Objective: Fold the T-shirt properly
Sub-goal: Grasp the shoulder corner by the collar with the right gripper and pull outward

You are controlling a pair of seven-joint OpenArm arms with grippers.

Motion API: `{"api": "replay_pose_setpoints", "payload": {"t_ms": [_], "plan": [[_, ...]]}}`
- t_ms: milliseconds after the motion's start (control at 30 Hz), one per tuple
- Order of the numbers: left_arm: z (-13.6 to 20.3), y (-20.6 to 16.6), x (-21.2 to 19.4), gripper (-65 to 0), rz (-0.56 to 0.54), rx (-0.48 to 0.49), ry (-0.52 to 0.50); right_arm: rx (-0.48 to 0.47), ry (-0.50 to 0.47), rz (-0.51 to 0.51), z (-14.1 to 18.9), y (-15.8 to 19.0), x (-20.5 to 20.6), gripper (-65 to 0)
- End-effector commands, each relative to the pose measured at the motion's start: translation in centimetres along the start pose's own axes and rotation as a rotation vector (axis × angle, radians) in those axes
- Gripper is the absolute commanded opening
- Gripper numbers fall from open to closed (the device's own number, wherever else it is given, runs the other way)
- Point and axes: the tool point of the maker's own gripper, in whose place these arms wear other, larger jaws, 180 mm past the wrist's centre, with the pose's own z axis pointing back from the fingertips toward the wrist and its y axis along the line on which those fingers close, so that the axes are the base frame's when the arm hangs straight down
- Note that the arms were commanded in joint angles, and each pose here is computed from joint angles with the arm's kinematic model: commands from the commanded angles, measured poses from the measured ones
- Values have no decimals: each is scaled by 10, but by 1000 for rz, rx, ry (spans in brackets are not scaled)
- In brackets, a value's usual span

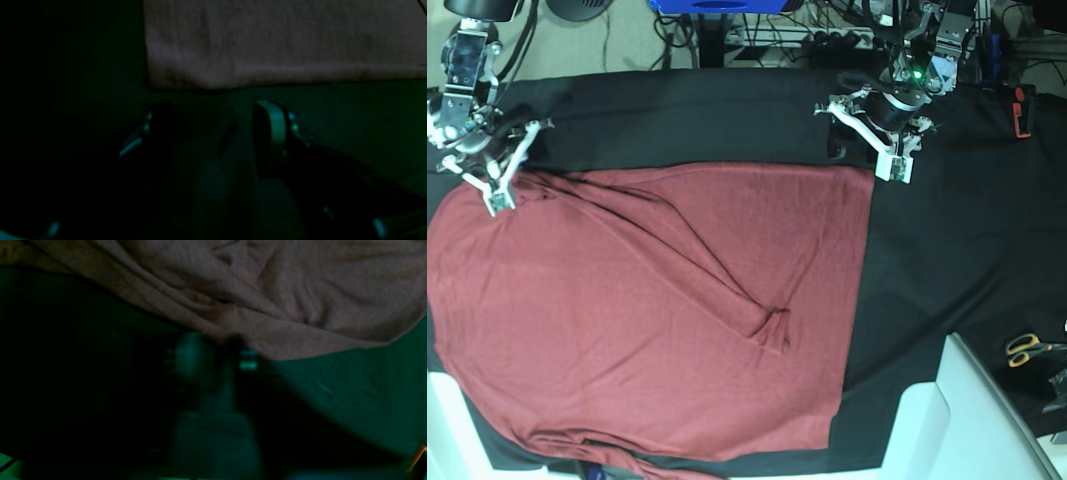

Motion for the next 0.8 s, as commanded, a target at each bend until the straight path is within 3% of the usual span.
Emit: {"api": "replay_pose_setpoints", "payload": {"t_ms": [0,367,567,767], "plan": [[2,1,8,-293,-4,-2,-30,-24,-33,3,3,-10,11,-639],[1,0,10,-293,-3,-3,-33,-61,-49,29,6,-31,24,-644],[1,0,10,-293,-3,-3,-35,-157,-10,131,7,-56,36,-644],[0,0,11,-293,-2,-3,-36,-164,-38,119,2,-64,58,-644]]}}
